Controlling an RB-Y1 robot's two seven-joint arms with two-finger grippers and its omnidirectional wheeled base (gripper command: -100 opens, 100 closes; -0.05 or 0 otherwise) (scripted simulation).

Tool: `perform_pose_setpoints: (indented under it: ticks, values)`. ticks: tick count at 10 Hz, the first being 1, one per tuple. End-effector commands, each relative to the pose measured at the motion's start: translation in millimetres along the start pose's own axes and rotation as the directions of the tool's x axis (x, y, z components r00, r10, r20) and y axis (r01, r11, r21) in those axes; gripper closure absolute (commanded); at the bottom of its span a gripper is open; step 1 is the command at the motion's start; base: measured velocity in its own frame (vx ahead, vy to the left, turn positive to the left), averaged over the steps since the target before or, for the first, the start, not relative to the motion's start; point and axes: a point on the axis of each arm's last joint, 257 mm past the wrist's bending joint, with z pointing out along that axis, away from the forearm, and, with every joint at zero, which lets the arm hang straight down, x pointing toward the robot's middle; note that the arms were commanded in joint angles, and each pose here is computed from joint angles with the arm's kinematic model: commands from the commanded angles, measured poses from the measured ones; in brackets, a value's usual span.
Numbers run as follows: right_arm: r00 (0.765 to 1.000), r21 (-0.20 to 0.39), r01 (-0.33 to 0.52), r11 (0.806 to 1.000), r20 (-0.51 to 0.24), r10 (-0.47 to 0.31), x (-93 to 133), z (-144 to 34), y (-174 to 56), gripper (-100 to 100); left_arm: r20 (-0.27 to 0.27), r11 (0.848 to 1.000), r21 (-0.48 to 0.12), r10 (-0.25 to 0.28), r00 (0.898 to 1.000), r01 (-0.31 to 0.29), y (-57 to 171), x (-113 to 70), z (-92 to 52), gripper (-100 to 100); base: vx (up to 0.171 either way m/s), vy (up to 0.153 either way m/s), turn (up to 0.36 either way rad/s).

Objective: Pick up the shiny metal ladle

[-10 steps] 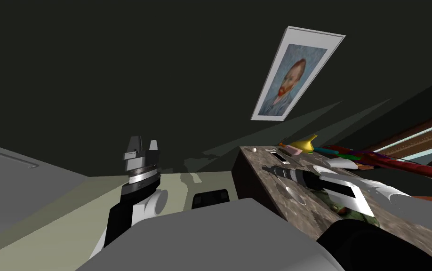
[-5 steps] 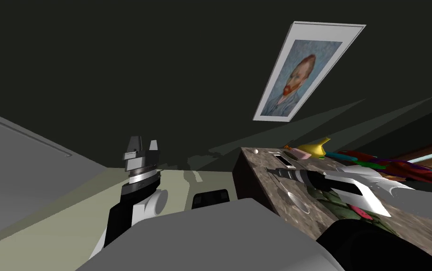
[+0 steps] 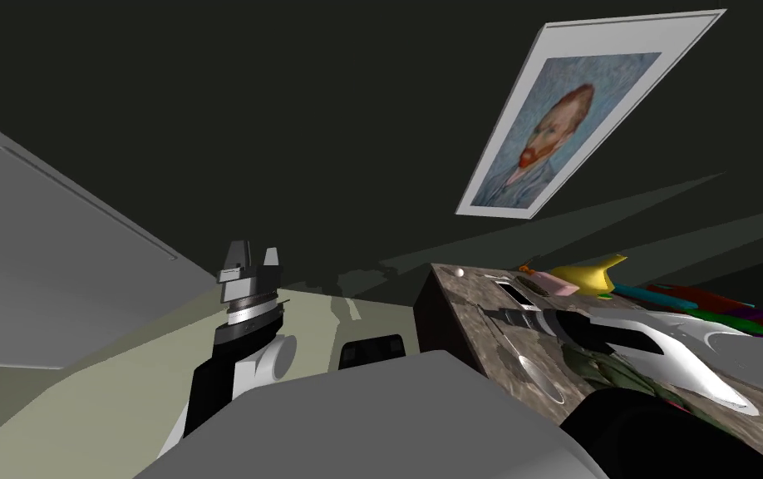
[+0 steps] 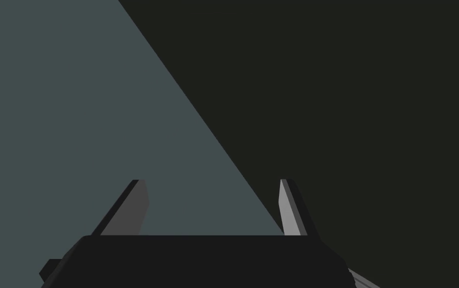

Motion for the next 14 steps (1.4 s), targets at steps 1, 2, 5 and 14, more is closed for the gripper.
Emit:
perform_pose_setpoints:
  ticks: [1,2,5,14]
  values:
    - [0.998,0.039,-0.042,0.998,-0.054,0.045,25,-9.1,-15,-100,0.0,1.0,0.0,0.0,1.0,0.0,0,0.0,0.0,0,-0.01,-0.02,0.129]
    - [0.994,0.057,-0.069,0.996,-0.084,0.073,43,-12.4,-20,-100,0.0,1.0,0.0,0.0,1.0,0.0,0,0.0,0.0,0,-0.005,0.003,0.101]
    - [0.993,0.06,-0.079,0.995,-0.084,0.084,44,-12.9,-21,-100,0.0,1.0,0.0,0.0,1.0,0.0,0,0.0,0.0,0,0.0,0.008,0.002]
    - [0.976,0.096,-0.143,0.985,-0.151,0.157,109,-18.0,-27,-100,0.0,1.0,0.0,0.0,1.0,0.0,0,0.0,0.0,0,0.005,0.006,0.034]
